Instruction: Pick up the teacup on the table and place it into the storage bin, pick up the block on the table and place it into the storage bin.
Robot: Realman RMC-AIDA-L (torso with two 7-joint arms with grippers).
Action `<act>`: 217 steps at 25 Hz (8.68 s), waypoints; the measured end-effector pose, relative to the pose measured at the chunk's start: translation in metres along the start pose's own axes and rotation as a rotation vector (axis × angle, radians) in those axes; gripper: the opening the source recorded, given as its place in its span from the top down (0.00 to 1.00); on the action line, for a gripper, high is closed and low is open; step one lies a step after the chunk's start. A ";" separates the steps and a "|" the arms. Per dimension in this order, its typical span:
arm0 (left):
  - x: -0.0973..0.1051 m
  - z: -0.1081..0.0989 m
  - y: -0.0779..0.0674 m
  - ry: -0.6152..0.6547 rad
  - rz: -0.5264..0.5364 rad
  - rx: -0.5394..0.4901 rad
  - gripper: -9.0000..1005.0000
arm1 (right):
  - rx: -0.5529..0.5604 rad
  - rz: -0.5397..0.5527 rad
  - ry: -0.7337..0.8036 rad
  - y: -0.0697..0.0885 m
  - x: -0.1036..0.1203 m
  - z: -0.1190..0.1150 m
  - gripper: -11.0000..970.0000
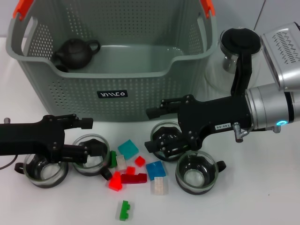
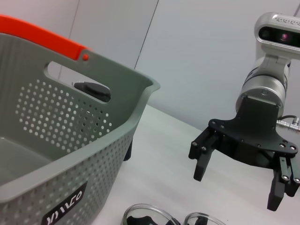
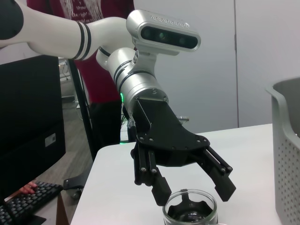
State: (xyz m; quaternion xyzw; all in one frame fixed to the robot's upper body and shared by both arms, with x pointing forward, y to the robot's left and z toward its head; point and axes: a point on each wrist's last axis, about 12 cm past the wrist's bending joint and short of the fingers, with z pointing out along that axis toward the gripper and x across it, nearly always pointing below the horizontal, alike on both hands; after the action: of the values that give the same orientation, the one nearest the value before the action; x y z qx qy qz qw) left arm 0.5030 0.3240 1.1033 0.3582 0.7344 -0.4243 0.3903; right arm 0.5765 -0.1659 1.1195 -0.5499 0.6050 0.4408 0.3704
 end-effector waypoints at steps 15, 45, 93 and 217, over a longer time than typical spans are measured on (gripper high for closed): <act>0.000 0.000 0.000 0.000 0.000 -0.002 0.08 | 0.000 0.007 0.002 -0.001 -0.004 -0.007 0.11; 0.013 0.003 -0.003 -0.013 -0.041 -0.007 0.08 | -0.196 0.098 0.607 0.016 -0.047 -0.021 0.11; 0.020 0.003 -0.002 -0.018 -0.033 -0.043 0.08 | -0.050 -0.117 0.981 0.013 -0.021 0.064 0.17; 0.008 0.015 -0.001 -0.043 -0.004 0.032 0.08 | 0.626 0.073 0.502 -0.107 -0.110 0.063 0.91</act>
State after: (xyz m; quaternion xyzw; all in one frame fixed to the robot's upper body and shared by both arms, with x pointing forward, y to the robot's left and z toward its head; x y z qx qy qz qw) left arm 0.5026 0.3110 1.0919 0.3539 0.7196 -0.4444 0.3992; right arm 0.6934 -0.0697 1.1873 -0.4793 0.8009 0.0998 0.3448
